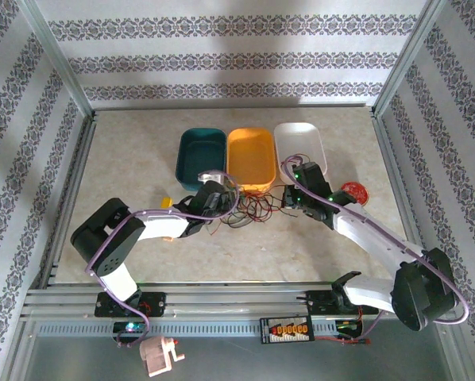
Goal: Untangle the cables
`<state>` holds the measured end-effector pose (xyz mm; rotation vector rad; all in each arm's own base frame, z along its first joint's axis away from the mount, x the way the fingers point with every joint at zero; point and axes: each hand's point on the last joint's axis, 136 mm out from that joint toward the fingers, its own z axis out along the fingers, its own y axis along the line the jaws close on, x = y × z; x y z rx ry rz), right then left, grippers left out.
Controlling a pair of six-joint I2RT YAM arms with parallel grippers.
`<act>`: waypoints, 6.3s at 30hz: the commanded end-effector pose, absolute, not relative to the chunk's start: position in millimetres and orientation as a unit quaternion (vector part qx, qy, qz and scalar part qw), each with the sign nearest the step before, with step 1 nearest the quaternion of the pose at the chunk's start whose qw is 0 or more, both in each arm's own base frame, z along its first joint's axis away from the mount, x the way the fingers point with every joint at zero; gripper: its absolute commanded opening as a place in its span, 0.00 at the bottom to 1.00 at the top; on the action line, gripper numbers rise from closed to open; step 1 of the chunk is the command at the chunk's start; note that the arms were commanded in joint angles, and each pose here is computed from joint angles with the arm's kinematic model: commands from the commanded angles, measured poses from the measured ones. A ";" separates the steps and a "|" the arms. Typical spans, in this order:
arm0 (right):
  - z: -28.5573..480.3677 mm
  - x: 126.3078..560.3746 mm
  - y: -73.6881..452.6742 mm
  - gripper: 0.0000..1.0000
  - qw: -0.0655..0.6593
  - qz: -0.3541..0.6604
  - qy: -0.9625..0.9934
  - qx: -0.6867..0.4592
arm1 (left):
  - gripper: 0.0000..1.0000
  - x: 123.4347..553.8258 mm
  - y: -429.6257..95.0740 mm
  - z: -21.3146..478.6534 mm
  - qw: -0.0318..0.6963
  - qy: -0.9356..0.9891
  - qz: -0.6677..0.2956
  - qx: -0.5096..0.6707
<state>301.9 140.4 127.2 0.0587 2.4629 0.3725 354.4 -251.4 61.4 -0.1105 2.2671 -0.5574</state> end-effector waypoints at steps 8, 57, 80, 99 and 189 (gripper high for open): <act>148.3 302.0 89.4 0.00 0.374 0.079 0.919 0.092 | 0.00 351.0 -228.1 43.5 0.373 0.897 -0.216 -0.098; 281.0 314.8 123.0 0.00 0.481 0.237 0.839 0.096 | 0.81 277.2 -345.5 118.8 0.359 0.842 -0.315 0.253; 281.5 305.1 88.9 0.00 0.466 0.279 0.823 0.164 | 0.03 332.8 -460.2 64.7 0.342 0.837 -0.305 0.299; 377.6 286.5 -0.5 0.00 0.635 0.139 0.721 0.241 | 0.00 324.2 -328.3 41.8 0.382 0.896 -0.192 0.122; 460.5 336.7 81.1 0.00 0.607 0.299 0.728 0.109 | 0.00 334.2 -172.2 12.0 0.358 0.923 -0.030 -0.141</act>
